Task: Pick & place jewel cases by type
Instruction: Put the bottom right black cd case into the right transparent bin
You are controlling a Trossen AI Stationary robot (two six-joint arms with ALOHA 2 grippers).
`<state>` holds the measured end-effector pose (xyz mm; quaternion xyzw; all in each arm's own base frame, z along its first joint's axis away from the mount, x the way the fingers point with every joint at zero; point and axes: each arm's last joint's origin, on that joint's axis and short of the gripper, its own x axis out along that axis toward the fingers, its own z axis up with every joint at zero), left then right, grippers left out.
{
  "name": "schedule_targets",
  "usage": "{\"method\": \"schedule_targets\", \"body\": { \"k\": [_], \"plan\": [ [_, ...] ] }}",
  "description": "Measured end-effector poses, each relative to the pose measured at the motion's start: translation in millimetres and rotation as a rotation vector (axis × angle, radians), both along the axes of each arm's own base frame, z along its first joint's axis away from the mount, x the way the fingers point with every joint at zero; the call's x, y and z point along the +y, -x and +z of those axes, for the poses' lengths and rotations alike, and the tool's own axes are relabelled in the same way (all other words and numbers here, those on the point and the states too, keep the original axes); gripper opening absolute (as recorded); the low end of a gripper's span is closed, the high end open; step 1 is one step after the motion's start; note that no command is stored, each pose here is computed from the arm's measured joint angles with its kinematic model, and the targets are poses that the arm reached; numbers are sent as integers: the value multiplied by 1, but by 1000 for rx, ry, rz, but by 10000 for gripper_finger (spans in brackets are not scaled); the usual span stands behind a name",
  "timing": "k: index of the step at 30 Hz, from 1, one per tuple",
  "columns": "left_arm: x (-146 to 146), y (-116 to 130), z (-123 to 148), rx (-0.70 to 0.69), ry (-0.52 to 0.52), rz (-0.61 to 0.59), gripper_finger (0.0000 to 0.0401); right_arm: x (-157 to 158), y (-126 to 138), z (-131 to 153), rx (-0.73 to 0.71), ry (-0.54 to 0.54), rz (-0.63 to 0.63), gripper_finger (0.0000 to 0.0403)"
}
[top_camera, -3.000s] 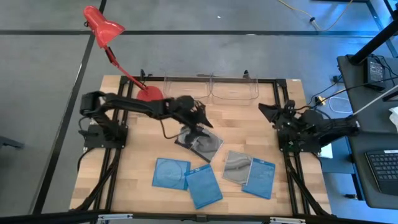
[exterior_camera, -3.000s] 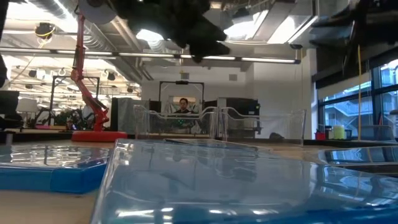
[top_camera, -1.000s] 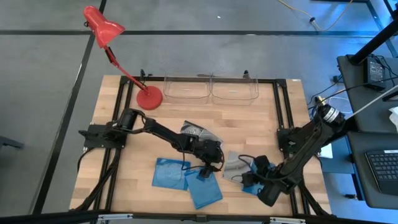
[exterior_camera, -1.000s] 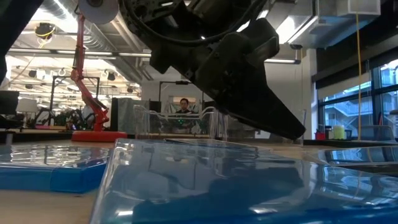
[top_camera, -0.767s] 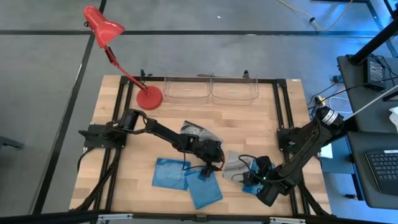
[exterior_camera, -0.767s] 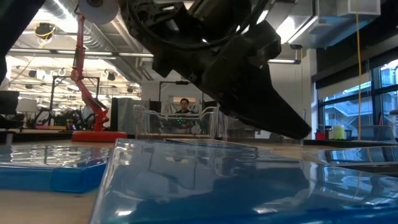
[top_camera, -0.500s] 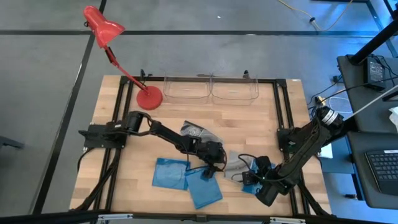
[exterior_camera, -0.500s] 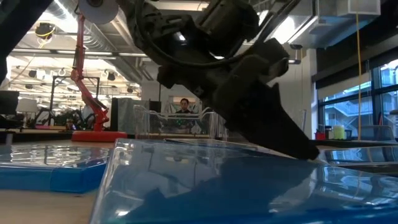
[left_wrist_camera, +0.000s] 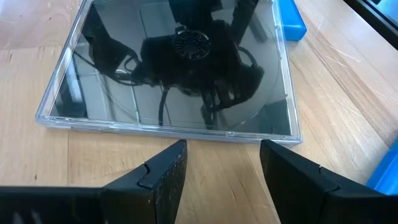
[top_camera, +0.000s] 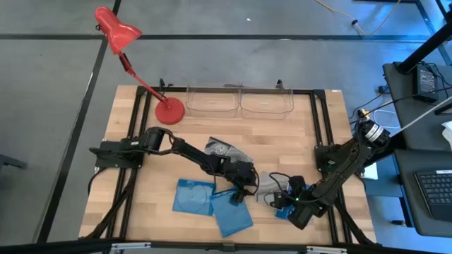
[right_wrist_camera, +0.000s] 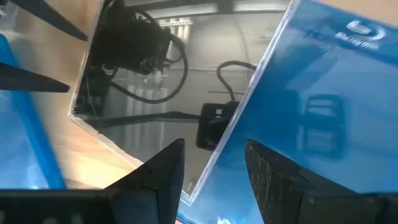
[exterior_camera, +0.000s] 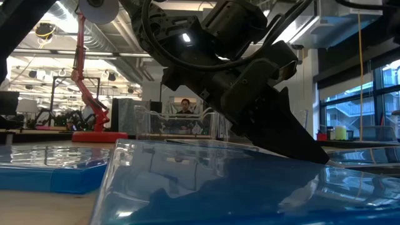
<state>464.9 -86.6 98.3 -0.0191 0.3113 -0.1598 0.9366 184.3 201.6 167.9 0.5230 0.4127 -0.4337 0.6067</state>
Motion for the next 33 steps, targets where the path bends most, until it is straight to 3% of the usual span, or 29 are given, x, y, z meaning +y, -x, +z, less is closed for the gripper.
{"method": "schedule_targets", "body": {
  "k": [11, 17, 30, 33],
  "plan": [
    [0, 0, 0, 3, -1, 1, 200, -6, 4, -26, -88, -35, -5, 171],
    [3, 0, 0, 9, 1, 3, 200, -9, 4, -30, -166, 4, -16, 171],
    [5, 0, 0, 12, 4, 1, 200, 0, 1, -18, -220, -6, -9, 172],
    [5, 0, 0, 7, 3, 7, 200, 1, -4, -8, -298, 8, -25, 171]
  ]
}}
